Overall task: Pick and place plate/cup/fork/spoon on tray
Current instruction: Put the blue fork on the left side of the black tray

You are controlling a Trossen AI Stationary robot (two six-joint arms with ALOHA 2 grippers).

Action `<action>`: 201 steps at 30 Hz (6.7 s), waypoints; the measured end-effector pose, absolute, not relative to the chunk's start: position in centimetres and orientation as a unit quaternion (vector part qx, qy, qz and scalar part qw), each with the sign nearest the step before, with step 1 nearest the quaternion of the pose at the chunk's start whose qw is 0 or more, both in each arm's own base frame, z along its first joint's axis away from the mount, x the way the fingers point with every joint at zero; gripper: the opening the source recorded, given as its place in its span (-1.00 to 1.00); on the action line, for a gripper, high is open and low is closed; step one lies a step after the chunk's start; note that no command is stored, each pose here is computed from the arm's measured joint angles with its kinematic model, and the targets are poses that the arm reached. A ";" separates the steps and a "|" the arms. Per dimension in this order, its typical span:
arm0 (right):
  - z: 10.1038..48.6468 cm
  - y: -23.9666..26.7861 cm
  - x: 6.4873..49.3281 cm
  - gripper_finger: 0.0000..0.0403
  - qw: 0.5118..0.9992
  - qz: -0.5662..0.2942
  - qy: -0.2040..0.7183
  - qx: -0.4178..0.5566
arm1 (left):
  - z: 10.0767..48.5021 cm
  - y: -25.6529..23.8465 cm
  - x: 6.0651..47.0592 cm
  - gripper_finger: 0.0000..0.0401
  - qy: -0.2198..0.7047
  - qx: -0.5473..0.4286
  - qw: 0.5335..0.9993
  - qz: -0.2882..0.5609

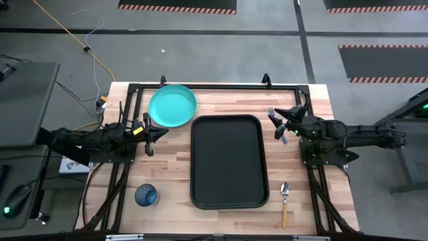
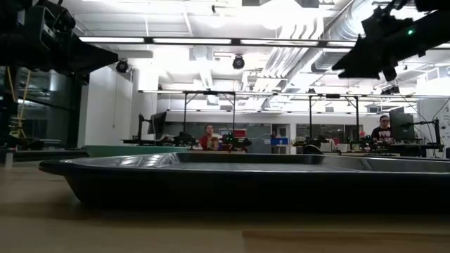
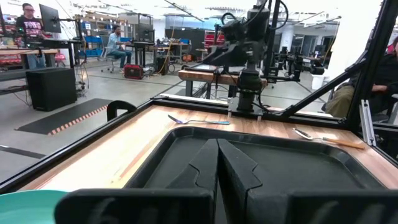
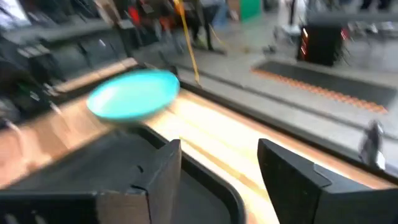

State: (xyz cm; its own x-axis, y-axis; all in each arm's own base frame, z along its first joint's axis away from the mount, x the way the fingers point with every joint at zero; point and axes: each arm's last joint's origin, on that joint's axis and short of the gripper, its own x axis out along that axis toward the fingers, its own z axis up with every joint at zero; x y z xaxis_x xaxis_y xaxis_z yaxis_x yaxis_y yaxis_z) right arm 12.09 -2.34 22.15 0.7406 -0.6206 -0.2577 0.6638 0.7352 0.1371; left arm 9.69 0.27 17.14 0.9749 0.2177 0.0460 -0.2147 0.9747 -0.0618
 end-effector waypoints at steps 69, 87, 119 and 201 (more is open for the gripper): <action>12.1 -10.5 13.5 0.06 0.727 -0.446 0.452 0.261 | 17.1 0.3 9.7 -1.00 -0.026 -0.028 0.993 0.109; 12.0 -10.4 13.4 0.06 0.723 -0.442 0.455 0.273 | 17.1 0.3 9.7 -1.00 -0.026 -0.028 0.993 0.109; 15.5 -10.8 14.8 -0.97 0.758 -0.419 0.442 0.235 | 17.1 0.3 9.7 -1.00 -0.026 -0.028 0.993 0.109; 23.5 0.3 38.0 -1.00 0.934 0.353 0.016 0.055 | 25.6 -2.1 23.6 0.22 -0.009 0.003 0.986 -0.167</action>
